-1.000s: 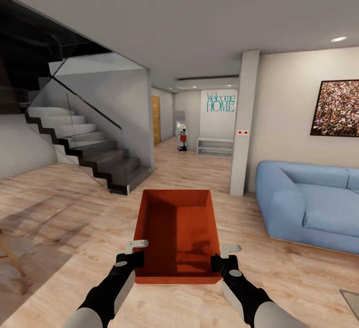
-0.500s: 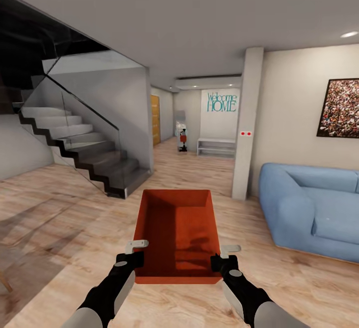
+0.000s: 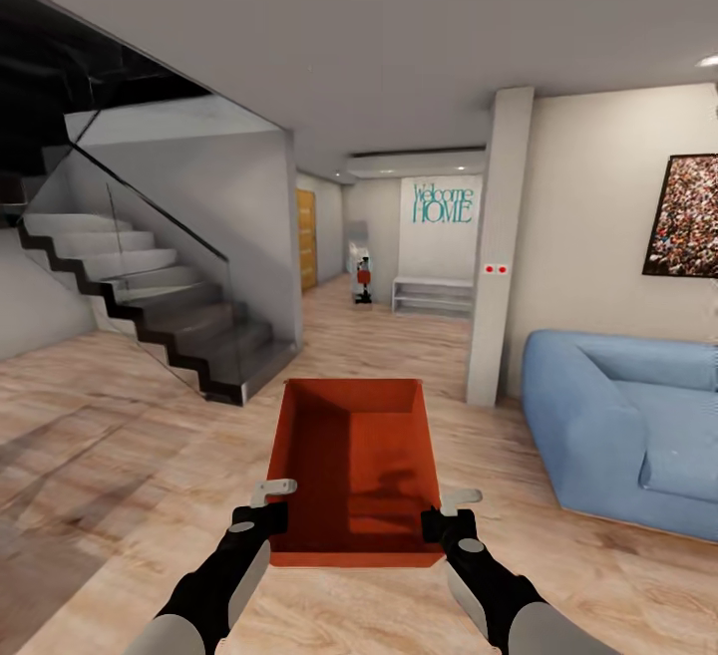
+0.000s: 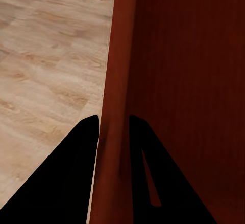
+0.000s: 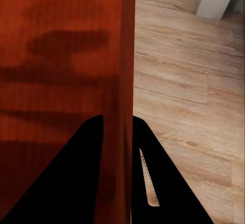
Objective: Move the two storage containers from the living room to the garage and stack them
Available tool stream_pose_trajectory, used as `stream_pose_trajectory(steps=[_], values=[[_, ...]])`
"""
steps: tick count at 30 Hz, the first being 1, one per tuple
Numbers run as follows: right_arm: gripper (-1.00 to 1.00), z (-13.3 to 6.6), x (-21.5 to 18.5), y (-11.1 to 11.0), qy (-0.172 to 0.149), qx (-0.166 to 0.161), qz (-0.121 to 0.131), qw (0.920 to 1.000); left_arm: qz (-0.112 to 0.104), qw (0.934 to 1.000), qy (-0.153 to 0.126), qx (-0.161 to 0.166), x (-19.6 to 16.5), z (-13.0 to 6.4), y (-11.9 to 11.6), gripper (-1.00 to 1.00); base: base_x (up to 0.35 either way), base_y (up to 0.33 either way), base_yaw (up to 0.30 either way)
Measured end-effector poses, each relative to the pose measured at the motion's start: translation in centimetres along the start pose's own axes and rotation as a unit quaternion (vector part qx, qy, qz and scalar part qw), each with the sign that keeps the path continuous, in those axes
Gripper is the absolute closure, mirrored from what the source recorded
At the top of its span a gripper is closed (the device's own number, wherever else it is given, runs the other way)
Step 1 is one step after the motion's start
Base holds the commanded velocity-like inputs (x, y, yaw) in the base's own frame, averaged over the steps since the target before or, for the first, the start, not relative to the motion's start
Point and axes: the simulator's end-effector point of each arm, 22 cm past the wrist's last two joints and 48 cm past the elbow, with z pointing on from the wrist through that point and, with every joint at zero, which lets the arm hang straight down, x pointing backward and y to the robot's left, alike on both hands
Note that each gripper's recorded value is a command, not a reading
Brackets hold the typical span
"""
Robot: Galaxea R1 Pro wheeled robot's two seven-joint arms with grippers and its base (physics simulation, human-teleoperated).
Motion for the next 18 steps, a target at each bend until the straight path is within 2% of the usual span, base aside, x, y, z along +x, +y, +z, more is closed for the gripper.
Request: stream_pose_trajectory(steps=[7, 18], values=[[1.00, 0.06, 0.16, 0.01, 0.002, 0.000, 0.000, 1.0000, 0.000, 1.0000, 0.002, 0.000, 0.16, 0.08, 0.01, 1.00, 0.324, 0.000, -0.232], [1.00, 0.07, 0.22, 0.02, 0.002, -0.001, 0.001, 1.0000, 0.001, 1.0000, 0.002, 0.000, 0.18, 0.09, 0.00, 1.00, 0.324, 0.000, -0.022]])
